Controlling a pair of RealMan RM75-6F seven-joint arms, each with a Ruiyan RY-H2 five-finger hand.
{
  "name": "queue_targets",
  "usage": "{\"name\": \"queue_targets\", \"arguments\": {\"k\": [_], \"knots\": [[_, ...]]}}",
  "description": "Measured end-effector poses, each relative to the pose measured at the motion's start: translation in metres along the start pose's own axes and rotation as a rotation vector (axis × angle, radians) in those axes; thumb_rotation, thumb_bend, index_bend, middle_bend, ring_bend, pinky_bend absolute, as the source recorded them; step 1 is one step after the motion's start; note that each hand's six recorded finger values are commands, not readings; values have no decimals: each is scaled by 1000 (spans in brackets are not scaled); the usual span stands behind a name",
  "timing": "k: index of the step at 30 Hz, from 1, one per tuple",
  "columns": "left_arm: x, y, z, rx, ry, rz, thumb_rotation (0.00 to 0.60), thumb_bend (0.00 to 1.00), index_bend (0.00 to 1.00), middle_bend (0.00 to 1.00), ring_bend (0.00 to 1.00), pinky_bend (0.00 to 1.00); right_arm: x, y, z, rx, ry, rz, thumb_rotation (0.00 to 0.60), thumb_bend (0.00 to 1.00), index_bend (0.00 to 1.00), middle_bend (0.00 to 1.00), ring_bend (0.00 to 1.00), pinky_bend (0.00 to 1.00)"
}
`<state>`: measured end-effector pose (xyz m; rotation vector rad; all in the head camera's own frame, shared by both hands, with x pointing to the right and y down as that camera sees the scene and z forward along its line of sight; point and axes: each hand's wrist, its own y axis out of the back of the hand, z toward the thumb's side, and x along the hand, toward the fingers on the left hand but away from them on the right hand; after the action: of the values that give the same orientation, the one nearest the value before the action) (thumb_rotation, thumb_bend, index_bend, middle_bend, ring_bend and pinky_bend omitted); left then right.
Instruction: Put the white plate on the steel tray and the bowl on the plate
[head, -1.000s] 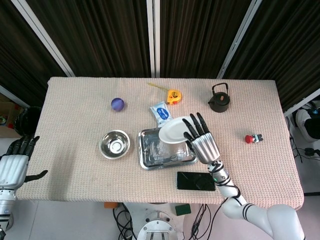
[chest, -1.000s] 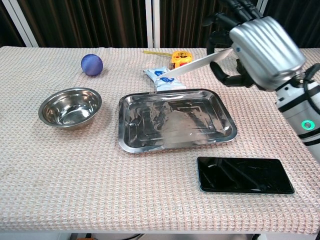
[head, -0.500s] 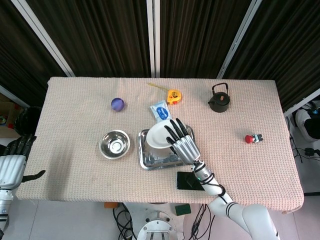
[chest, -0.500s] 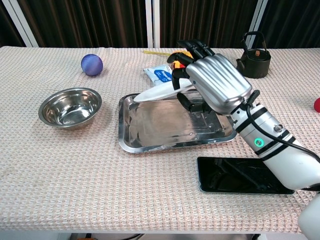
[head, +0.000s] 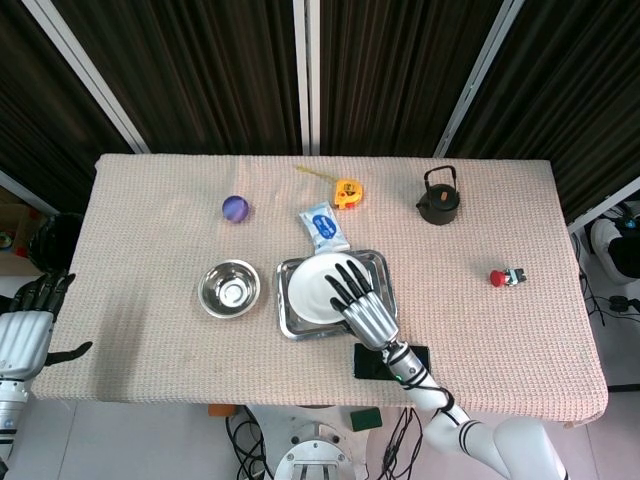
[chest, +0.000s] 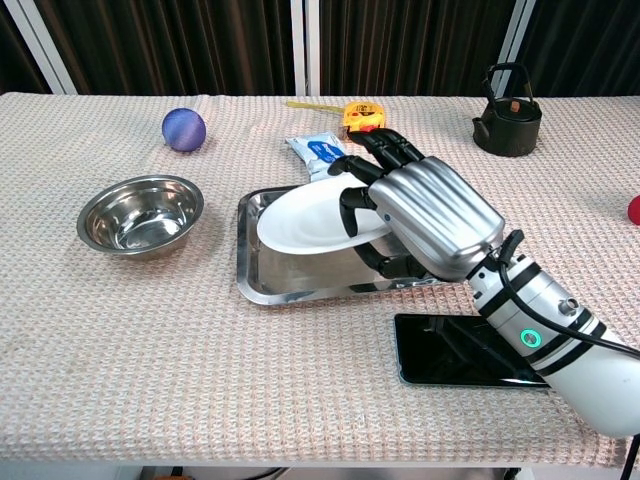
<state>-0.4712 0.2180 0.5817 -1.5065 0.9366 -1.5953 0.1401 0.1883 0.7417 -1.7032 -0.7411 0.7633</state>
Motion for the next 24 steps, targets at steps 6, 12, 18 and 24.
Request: {"name": "queue_targets", "arguments": {"k": [6,12,18,24], "knots": [[1,0,1,-2,-4,-3,504,25,35,27,25,107,3,-5,2,-32,-18,76,600,192,425,12,0,0],[0,1,1,-5,-4,2,503,25,35,27,25,107,4,3,10,-92,-39,149,600,176,298,0,0,0],[-1,2,0,-7,0,4,505,25,36,27,25,107,9,16,9,-126,-60,195,600,176,265,0,0,0],[0,1,2,-8,-7,0,505,25,35,27,25,107,12,17,-2,-124,-112,272,600,139,136,0,0,0]]}}
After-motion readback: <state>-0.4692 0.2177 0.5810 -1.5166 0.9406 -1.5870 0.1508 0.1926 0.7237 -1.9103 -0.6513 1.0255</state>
